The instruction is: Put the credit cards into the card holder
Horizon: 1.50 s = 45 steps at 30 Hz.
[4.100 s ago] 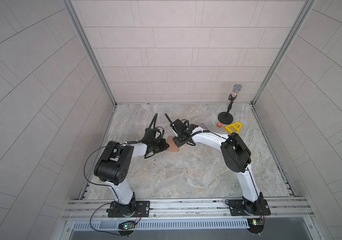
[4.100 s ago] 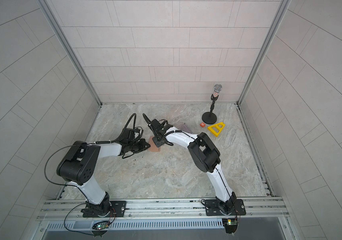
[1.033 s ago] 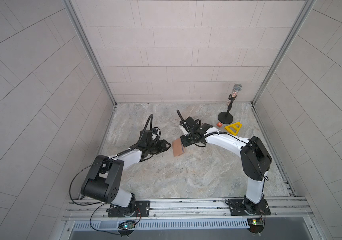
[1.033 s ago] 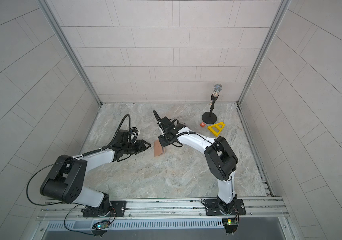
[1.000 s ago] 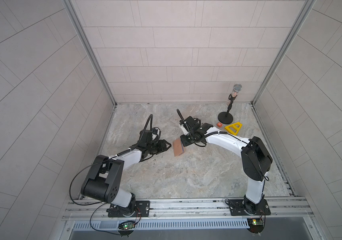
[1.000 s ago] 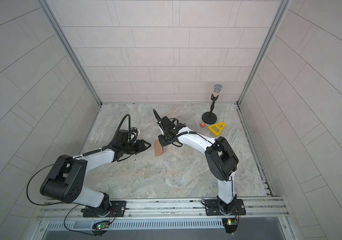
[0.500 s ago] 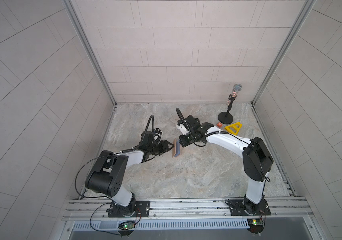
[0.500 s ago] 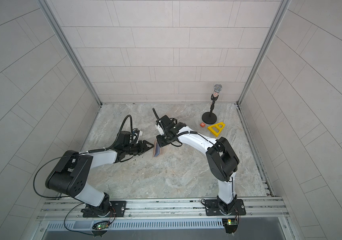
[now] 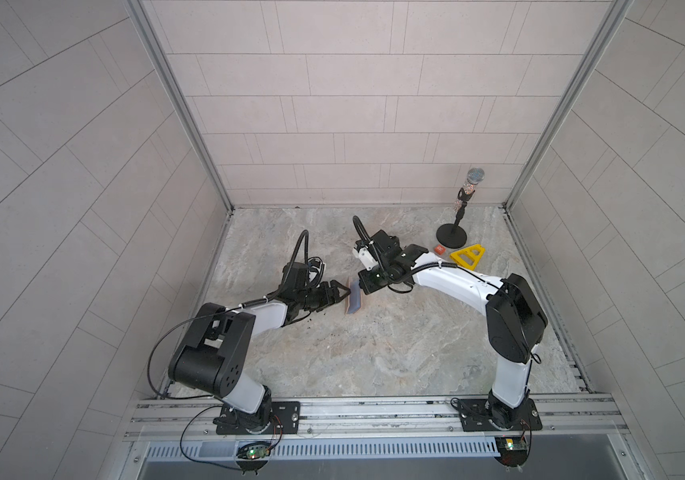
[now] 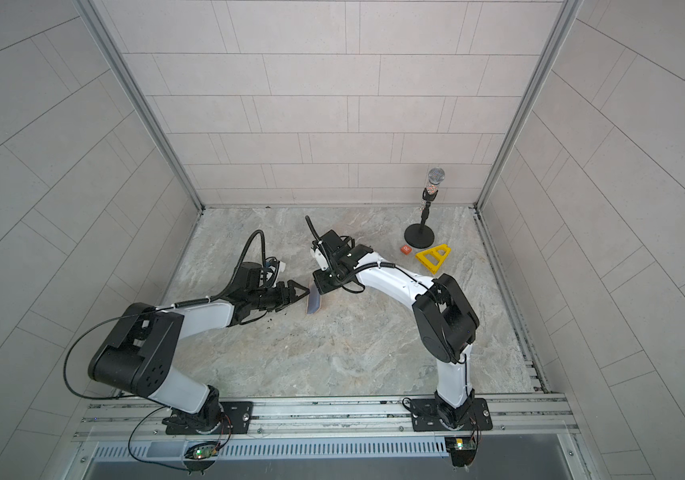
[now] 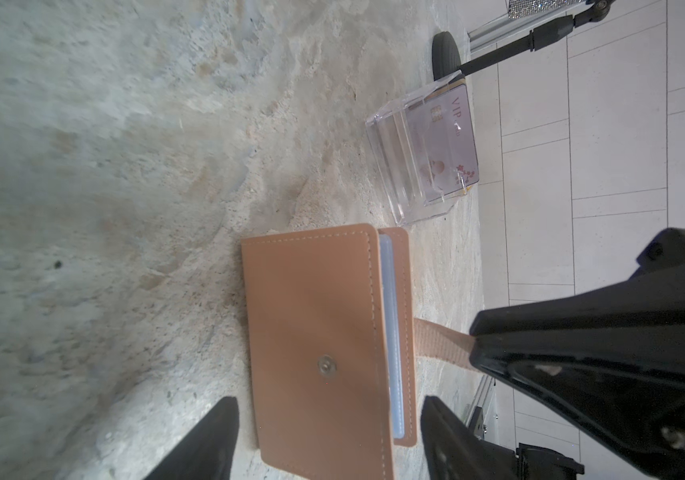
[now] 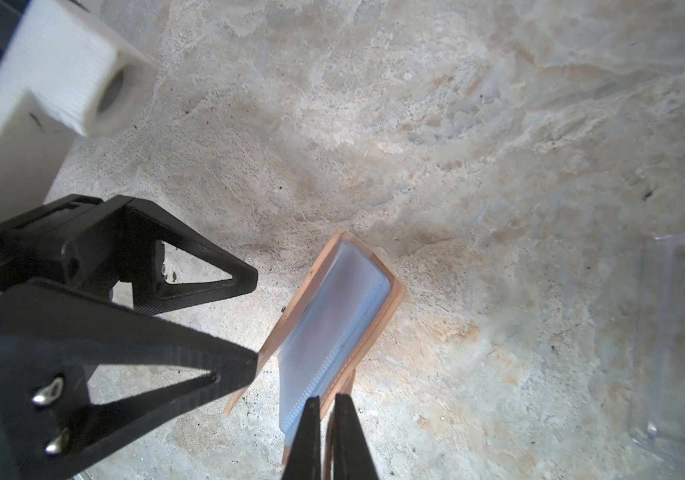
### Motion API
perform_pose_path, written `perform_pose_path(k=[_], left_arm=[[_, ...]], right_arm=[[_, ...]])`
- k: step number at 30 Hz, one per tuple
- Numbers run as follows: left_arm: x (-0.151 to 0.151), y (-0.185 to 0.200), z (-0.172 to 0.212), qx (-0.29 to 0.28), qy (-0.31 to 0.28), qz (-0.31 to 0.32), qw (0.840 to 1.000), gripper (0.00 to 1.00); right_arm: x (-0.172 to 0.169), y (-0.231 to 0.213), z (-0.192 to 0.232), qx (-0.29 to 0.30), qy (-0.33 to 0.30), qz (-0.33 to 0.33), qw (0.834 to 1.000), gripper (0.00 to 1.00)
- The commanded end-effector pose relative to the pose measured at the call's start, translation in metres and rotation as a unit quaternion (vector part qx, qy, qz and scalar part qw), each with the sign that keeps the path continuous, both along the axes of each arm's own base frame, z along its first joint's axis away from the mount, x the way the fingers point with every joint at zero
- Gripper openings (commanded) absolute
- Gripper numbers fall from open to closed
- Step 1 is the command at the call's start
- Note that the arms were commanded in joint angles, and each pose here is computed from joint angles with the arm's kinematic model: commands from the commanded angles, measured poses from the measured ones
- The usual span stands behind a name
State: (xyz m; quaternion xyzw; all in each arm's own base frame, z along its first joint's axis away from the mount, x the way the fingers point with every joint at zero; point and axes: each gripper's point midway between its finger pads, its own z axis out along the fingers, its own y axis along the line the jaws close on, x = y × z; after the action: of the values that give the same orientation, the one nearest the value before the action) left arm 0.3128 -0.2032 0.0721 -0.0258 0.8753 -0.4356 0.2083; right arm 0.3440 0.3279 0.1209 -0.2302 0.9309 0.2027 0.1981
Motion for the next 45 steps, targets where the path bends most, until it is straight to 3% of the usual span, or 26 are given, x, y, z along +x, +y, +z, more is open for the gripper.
perform_pose_path(k=[1, 7, 20, 29, 33, 41, 45], left_arm=[[0.002, 0.0, 0.01, 0.031, -0.023, -0.009, 0.999, 0.75], [0.002, 0.006, -0.004, 0.093, -0.007, -0.011, 0.996, 0.73], [-0.003, 0.049, -0.034, 0.223, 0.021, 0.04, 0.974, 0.49], [-0.007, 0.074, -0.044, 0.295, 0.031, 0.065, 0.953, 0.52], [-0.008, 0.074, -0.048, 0.302, 0.036, 0.06, 0.951, 0.58], [-0.003, 0.077, -0.038, 0.328, 0.018, 0.057, 0.943, 0.58], [0.002, 0.07, -0.021, 0.316, -0.007, 0.051, 0.947, 0.58]], right_arm=[[0.001, 0.004, 0.018, 0.018, -0.012, 0.003, 1.0, 0.0], [0.001, 0.005, 0.018, 0.02, -0.011, 0.004, 1.0, 0.0], [0.001, -0.012, 0.001, -0.021, -0.017, -0.012, 1.0, 0.0], [0.0, -0.035, -0.036, -0.071, -0.003, -0.033, 0.997, 0.0], [-0.002, -0.038, -0.048, -0.076, 0.005, -0.035, 0.996, 0.0], [-0.002, -0.04, -0.052, -0.074, 0.006, -0.039, 0.996, 0.0], [-0.002, -0.04, -0.051, -0.071, 0.005, -0.04, 0.997, 0.0]])
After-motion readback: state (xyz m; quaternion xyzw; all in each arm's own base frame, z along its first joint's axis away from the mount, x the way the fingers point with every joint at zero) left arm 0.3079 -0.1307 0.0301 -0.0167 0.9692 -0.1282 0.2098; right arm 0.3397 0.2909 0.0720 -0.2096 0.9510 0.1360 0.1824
